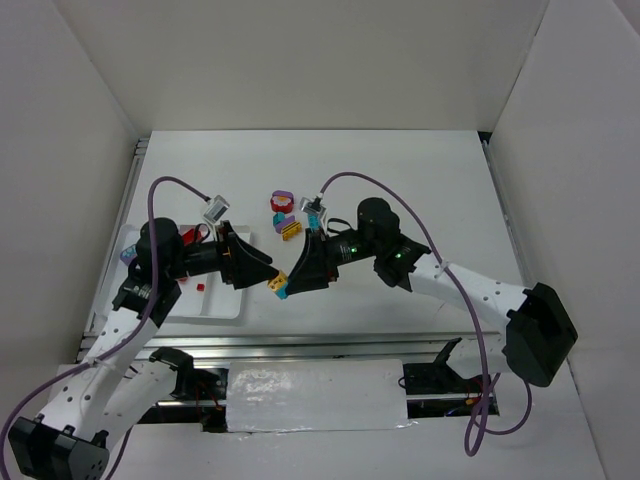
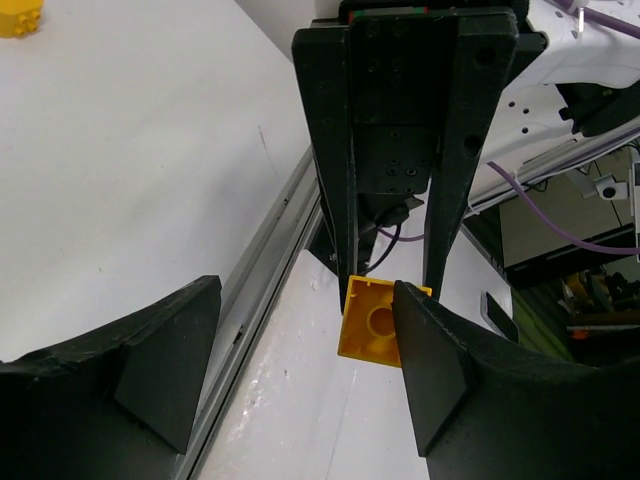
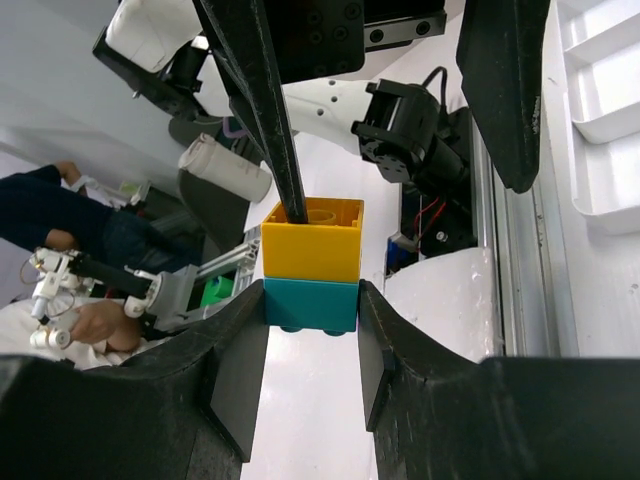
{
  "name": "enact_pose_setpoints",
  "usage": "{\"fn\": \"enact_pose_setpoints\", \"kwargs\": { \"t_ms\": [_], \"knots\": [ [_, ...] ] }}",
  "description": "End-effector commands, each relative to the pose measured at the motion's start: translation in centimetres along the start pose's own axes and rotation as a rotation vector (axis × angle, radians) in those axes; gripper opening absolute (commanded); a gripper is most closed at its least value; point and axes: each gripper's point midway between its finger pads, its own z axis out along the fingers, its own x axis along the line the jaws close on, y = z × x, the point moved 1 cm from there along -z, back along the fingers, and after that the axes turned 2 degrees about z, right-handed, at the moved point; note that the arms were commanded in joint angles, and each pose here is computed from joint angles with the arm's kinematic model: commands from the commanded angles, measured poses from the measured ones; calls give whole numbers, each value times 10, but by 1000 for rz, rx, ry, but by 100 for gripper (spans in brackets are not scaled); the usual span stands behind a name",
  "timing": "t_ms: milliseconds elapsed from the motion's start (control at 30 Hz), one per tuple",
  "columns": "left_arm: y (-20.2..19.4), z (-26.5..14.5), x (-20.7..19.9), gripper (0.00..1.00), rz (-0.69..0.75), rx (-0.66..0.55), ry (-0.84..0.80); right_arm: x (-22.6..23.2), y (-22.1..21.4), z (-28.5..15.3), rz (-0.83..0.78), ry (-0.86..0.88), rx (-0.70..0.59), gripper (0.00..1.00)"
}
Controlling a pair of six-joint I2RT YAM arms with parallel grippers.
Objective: Sort the legos into containers by color
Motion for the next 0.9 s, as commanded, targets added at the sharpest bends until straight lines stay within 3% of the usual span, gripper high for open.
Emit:
{"fn": "enact_pose_setpoints", "kwargs": {
  "t_ms": [0,533,867],
  "knots": [
    [5,3,-24,82,60,-8,-111,15,16,0,-76,18,-43,0],
    [20,7,-26,85,59,-56,-96,2,5,0,-65,-2,-26,0],
    [55,7,-34,87,101,-113,-30,-13,6,-12,-56,-49,-65,0]
  ]
}}
